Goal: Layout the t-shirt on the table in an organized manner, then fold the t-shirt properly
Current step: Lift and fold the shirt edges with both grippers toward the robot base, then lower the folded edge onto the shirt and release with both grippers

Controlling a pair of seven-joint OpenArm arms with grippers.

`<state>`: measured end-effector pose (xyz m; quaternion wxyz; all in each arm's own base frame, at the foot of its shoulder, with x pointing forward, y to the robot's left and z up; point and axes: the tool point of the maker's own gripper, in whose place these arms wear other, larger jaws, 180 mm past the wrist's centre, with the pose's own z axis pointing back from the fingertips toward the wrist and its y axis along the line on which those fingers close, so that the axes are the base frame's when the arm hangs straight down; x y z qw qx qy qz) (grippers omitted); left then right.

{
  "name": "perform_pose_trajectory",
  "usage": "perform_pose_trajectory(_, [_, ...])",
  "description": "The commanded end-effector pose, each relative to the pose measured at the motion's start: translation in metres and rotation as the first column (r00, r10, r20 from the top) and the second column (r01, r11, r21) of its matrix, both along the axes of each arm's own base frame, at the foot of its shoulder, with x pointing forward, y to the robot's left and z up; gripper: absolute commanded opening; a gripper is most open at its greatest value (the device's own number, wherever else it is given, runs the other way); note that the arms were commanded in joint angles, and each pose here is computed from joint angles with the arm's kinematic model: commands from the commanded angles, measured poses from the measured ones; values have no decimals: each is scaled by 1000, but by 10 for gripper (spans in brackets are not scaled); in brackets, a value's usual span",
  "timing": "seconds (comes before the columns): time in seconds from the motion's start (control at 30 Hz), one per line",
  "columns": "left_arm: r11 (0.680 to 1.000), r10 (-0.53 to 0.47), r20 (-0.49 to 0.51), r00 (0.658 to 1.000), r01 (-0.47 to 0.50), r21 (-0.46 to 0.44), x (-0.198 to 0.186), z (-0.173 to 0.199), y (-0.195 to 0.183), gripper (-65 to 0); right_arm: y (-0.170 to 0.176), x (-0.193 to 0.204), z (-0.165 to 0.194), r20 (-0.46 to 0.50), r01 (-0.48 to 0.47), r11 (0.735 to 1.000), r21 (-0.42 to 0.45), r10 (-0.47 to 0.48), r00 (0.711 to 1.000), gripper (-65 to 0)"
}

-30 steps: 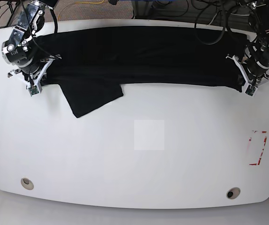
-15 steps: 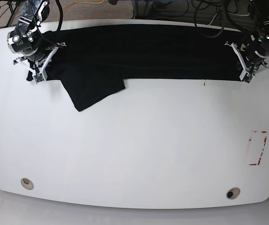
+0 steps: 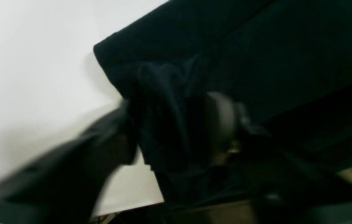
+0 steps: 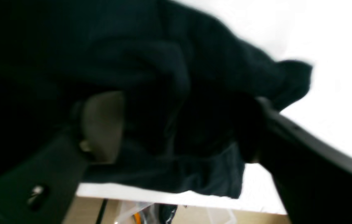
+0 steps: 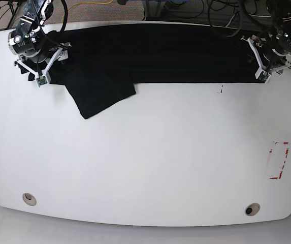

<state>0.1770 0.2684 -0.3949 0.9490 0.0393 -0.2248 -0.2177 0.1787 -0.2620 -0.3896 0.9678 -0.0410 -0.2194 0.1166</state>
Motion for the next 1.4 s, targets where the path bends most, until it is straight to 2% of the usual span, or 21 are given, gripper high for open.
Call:
perform_pose_trajectory(0.0, [1000, -3, 24, 1000, 3, 26, 8, 11, 5, -292, 5, 13, 17, 80, -20, 999, 30, 18, 997, -119])
perform_pose_trajectory(0.1, [999, -10, 41, 999, 8, 47, 15, 20, 5, -292, 20, 15, 22, 124, -35, 992, 124, 20, 992, -144])
perform_pose_trajectory(0.23, [999, -32, 92, 995, 28, 40, 24, 35, -3, -292, 24, 20, 37, 207, -15, 969, 246, -37, 978, -178])
perform_pose_trajectory(0.33, [999, -44, 131, 990, 45, -7, 29, 44, -14, -292, 26, 25, 46, 248, -17, 954, 300, -61, 967, -197])
perform_pose_trajectory(0.43, [998, -39, 150, 988, 46, -46, 32, 48, -18, -292, 29, 32, 49, 266, -31, 952, 306, -54, 962, -219])
perform_pose_trajectory(0.57, [998, -10, 163, 987, 20, -60, 40, 45, -18, -319, 30, 32, 37, 236, -15, 942, 334, -68, 969, -306])
perform_pose_trajectory(0.73, [997, 53, 80, 995, -48, -64, 33, 13, -15, -375, 26, 23, 12, 166, 40, 921, 387, -113, 980, -469])
perform_pose_trajectory(0.87, [994, 88, 4, 996, -87, -67, 24, -12, -7, -408, 31, 21, -2, 146, 50, 904, 425, -123, 982, -488])
perform_pose_trajectory(0.9, [993, 95, -10, 995, -95, -76, 22, -18, -7, -414, 31, 21, -6, 141, 52, 901, 430, -124, 982, -488])
perform_pose_trajectory(1.07, [988, 110, -36, 993, -113, -104, 14, -33, -6, -449, 17, 12, -24, 85, 80, 924, 373, -119, 989, -488])
perform_pose_trajectory(1.23, [984, 121, -68, 990, -129, -119, 10, -43, -5, -456, 4, 17, -34, 91, 94, 945, 313, -128, 988, -488])
perform_pose_trajectory(1.37, [983, 121, -30, 992, -124, -132, 28, -37, -8, -456, -5, 26, -44, 79, 112, 951, 287, -140, 987, -488])
